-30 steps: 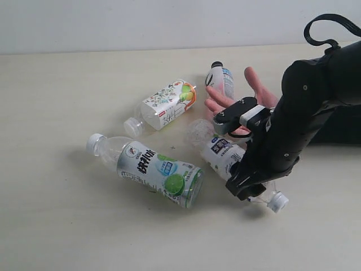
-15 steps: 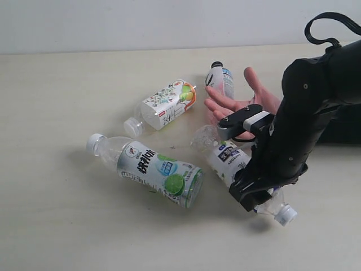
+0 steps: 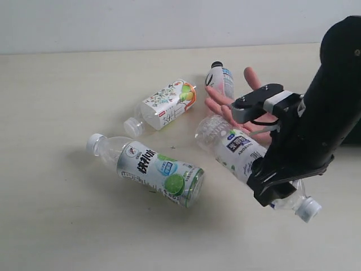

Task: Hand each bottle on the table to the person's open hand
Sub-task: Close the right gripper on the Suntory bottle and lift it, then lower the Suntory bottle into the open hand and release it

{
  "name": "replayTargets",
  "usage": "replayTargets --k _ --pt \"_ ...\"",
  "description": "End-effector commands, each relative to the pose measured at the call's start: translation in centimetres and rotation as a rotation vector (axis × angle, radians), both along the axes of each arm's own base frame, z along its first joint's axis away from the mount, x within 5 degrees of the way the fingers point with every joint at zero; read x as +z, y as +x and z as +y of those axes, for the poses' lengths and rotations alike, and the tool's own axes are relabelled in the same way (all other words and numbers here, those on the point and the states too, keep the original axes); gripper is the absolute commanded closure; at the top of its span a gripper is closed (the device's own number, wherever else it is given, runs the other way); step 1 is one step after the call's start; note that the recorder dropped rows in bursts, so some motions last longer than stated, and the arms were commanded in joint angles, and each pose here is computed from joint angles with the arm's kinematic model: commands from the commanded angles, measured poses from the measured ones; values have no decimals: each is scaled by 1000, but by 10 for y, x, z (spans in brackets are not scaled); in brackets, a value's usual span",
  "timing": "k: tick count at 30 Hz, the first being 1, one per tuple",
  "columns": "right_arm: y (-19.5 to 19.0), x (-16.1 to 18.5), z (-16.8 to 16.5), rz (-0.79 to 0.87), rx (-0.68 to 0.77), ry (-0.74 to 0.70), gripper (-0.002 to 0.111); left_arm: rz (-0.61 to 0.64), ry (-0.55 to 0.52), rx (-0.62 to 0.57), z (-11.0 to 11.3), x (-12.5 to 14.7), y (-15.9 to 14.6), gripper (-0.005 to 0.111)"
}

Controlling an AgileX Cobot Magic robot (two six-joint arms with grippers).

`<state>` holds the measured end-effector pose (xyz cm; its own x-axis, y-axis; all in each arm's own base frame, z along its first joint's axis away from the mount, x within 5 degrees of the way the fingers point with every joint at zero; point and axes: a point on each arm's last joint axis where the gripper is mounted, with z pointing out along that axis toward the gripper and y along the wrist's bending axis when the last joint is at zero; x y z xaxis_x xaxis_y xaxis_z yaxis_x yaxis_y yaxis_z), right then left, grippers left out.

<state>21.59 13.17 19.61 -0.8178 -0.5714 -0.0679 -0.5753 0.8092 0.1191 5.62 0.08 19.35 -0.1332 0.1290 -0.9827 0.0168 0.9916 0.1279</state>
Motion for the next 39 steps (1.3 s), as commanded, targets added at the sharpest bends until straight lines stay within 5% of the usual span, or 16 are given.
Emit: replayTargets --k 1,18,24,39 --pt "-11 29 -2 -70 -15 75 108 -8 -4 1 0 0 0 106" --pt "15 90 1 -373 -76 145 108 -8 -4 1 0 0 0 106" --pt "44 66 0 -339 -152 -16 108 -8 -4 1 0 0 0 106" --pt "76 4 -12 -176 -232 -94 108 -8 -4 1 0 0 0 106"
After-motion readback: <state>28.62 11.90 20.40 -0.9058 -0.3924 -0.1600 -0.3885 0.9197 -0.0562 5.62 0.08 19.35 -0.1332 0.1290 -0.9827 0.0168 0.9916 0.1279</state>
